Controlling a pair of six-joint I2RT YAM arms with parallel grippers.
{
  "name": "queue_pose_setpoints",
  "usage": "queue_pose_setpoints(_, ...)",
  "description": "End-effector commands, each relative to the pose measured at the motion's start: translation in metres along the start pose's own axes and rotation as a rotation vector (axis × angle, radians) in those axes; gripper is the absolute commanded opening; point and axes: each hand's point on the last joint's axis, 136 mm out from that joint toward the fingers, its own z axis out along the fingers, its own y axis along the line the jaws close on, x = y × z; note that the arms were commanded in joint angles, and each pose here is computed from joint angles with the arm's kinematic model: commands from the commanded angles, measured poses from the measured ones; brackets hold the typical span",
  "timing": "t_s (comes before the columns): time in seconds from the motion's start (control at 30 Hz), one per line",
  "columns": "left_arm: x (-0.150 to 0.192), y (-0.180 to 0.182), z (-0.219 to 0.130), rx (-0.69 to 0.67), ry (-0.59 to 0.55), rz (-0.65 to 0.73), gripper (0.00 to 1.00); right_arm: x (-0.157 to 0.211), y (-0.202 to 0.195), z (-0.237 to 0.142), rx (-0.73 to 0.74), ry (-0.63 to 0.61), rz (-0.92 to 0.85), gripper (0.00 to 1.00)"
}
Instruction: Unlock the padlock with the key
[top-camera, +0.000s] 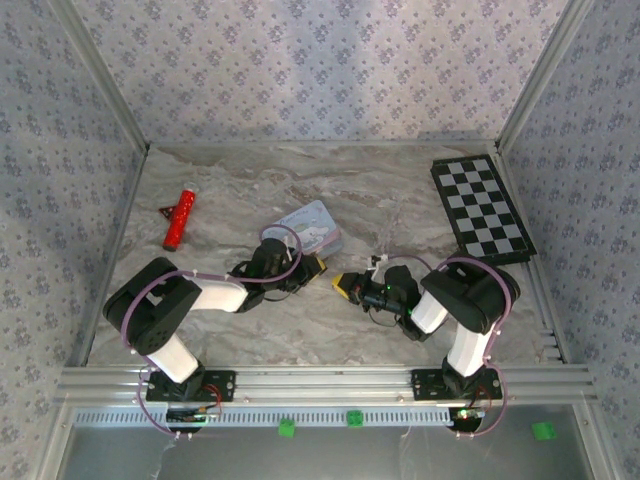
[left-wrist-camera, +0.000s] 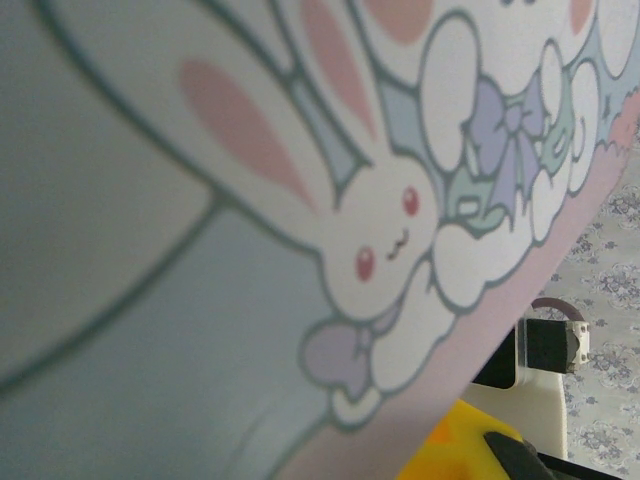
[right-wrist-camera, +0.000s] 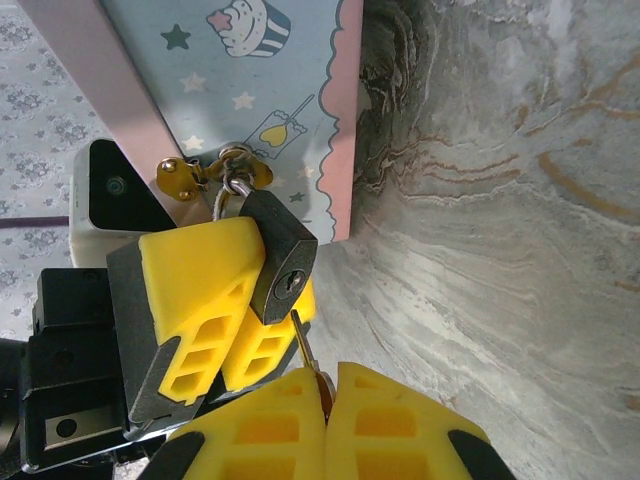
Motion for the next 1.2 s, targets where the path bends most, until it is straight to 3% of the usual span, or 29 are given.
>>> queue_pose_setpoints(0.0, 0.012, -0.003, -0.002, 0.016, 0.074, -0.076, 0.08, -0.009, 0.013, 0.003, -0.041, -0.031, -0.026, 0.0)
queue_pose_setpoints(1.17, 0.006, -0.013, -0.006, 0.074, 0.051, -0.086, 0.09, -0.019, 0.017, 0.014, -0.054, -0.042, -0.019, 0.0)
